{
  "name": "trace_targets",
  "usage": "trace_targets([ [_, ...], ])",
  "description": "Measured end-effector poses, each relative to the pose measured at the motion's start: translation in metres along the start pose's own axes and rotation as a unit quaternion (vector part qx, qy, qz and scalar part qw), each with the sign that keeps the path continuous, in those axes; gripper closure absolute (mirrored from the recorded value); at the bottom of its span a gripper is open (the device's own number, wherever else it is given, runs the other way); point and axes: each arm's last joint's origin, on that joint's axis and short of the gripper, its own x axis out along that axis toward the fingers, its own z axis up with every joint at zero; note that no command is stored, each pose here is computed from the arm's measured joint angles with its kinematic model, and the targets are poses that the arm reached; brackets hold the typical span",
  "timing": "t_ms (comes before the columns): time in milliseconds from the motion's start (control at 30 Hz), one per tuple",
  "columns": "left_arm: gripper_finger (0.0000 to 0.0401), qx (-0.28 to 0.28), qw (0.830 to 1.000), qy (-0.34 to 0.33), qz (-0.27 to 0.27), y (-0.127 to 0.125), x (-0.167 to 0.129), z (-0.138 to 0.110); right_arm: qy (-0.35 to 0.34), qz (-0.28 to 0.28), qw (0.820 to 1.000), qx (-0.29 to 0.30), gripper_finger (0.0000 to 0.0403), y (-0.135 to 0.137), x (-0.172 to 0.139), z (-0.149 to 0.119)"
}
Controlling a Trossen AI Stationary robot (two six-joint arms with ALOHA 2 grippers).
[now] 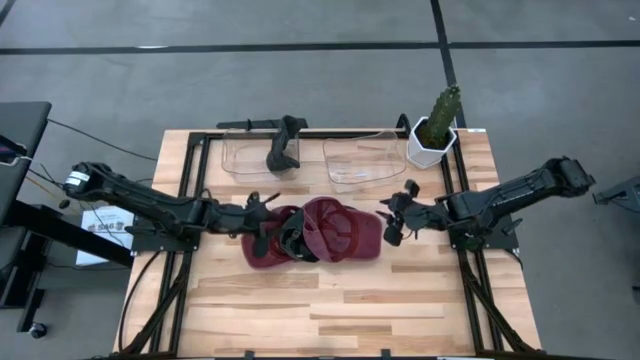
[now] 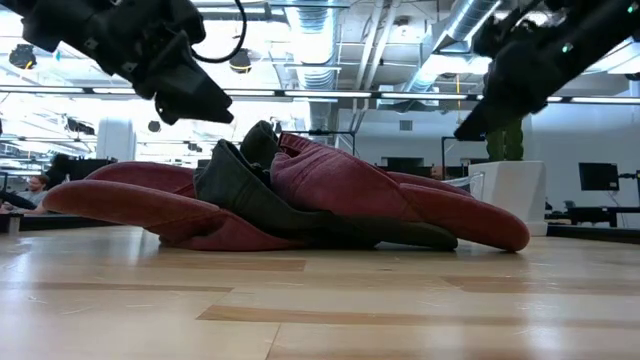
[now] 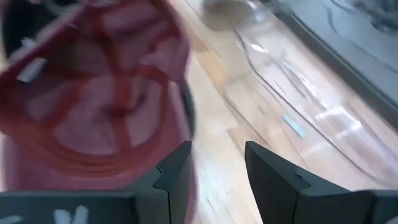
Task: Pick & Place hat
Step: Put the red cap into the right transparent bin
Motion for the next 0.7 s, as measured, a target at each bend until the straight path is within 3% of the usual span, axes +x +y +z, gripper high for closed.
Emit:
trace_targets([
  [233, 0.0224, -0.001, 1.0, -0.013, 0.01, 0.004, 0.002, 0.003, 0.013, 0.011, 1.0, -0.001, 0.0262, -0.012, 0.015, -0.017],
  [700, 0.0224, -0.008, 0.999, -0.039, 0.001, 0.002, 0.002, 0.009, -0.003, 0.117, 0.993, -0.004, 0.0262, -0.022, 0.031, -0.034],
])
